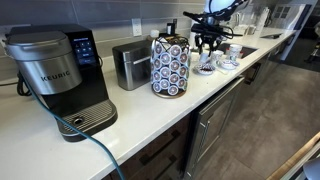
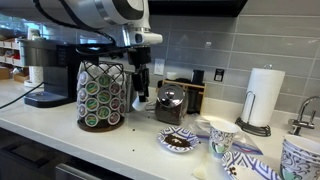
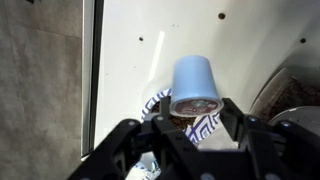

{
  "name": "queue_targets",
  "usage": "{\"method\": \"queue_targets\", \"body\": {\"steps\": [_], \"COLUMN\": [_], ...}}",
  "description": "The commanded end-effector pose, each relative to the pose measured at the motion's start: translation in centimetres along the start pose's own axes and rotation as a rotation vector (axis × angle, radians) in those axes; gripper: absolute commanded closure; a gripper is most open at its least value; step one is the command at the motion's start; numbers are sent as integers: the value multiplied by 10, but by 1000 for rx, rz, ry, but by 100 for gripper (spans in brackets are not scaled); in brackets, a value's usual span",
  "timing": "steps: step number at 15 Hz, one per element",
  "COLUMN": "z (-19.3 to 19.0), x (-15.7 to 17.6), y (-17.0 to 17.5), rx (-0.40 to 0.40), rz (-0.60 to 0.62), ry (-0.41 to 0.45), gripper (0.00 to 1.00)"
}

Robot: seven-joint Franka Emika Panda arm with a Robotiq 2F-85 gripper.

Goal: Remove the bottle from the bottle holder and put it on the table

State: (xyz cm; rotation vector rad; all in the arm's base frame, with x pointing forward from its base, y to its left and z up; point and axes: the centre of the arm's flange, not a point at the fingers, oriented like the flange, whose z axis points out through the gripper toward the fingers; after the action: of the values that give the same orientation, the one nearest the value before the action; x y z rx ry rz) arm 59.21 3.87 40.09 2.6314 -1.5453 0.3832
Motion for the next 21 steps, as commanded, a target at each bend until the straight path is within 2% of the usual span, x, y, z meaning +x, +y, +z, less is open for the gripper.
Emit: {"method": "queue_targets", "body": {"steps": [1, 2, 3, 10, 11, 12, 16, 21], "z": [11, 15, 12, 15, 15, 18, 19, 21], "x": [-21, -23, -11, -16, -16, -20, -31, -41], "y": [24, 27, 11, 16, 16, 15, 13, 15], "rx": [0, 11, -9, -7, -7, 11, -41, -43], "rz": [15, 32, 3, 9, 9, -11, -66, -100], "ry": [74, 25, 36, 31, 31, 44, 138, 249], "gripper": [71, 71, 46, 46, 71, 71, 71, 71]}}
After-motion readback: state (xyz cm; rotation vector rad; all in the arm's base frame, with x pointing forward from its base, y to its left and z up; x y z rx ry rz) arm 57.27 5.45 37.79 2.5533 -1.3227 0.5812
